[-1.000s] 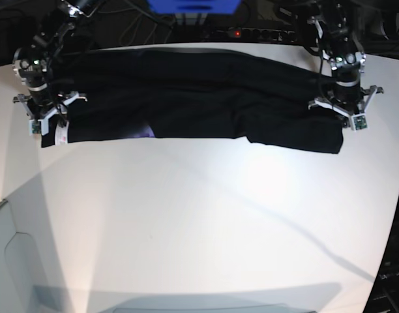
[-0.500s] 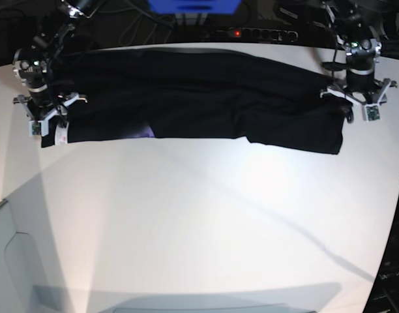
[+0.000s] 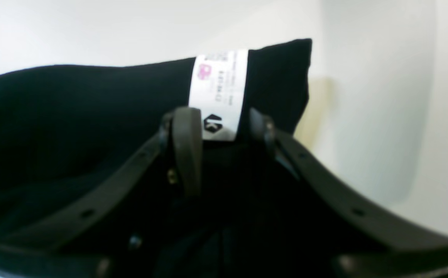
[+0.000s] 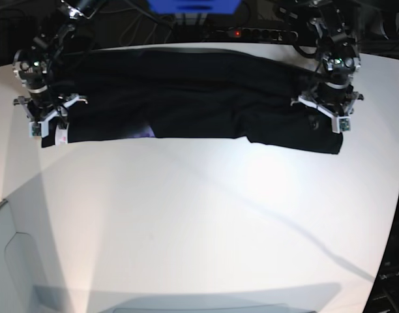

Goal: Fold the T-shirt properly
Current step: 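Hold both strip ends and straighten the strip with both grippers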

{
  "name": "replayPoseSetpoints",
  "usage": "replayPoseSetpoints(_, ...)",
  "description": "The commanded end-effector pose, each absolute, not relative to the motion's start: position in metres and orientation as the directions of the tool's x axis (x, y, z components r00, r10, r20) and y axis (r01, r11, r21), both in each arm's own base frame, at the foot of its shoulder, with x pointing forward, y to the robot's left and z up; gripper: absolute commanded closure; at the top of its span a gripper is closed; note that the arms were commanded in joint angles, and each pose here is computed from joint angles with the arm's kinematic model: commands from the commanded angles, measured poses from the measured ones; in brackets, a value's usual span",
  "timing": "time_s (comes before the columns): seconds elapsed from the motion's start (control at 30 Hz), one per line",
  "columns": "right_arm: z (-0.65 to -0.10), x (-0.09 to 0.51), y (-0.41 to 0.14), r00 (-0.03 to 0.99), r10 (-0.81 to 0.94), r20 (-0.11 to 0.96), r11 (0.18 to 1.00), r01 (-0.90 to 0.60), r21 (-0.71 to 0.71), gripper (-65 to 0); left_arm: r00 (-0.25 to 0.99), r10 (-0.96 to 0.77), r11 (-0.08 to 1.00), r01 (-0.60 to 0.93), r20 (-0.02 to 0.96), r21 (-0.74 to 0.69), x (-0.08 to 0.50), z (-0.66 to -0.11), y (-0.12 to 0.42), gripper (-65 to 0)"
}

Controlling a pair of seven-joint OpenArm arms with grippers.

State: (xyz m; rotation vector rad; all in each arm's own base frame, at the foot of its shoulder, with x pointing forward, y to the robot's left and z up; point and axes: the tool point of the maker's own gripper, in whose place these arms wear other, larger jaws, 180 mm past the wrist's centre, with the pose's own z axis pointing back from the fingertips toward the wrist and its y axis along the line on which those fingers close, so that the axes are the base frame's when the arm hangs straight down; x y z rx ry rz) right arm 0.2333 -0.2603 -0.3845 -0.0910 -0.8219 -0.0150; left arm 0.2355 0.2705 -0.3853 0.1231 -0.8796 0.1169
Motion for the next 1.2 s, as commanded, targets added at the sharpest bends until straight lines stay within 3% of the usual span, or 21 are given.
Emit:
replayPoseSetpoints(0.0,-0.372,0.241,-0.262,0.642,0.034,0.766,0.996,0.046,-0.083,-21.7,0.614,0.036,0.982,-0.167,0.788,0.086,0.238,-0.379,0.284,-26.6)
replayPoseSetpoints(0.2,-0.371,0.242,-0.262,0.641,0.036,0.767,0.995,0.045,-0.084,-21.7,0.676,-0.009,0.966,-0.183,0.736,0.18,0.225,-0.389,0.336,-26.6)
replayPoseSetpoints(0.43,-0.371,0.242,-0.263,0.642,0.038,0.766,0.995,0.045,-0.086,-21.7,0.635,-0.023,0.949,-0.229,0.772,0.217,0.24,-0.364,0.364,-26.6)
replayPoseSetpoints(1.07,-0.371,0.24,-0.265,0.644,0.036,0.765,0.995,0.049,-0.088,-21.7,0.656,-0.049,0.94,-0.225,0.753,0.257,0.215,-0.359,0.367,-27.1)
replayPoseSetpoints(1.17,-0.371,0.24,-0.265,0.644,0.036,0.765,0.995,0.049,-0.088,-21.7,0.634,-0.011,0.951,-0.233,0.773,0.205,0.217,-0.358,0.362,-27.1)
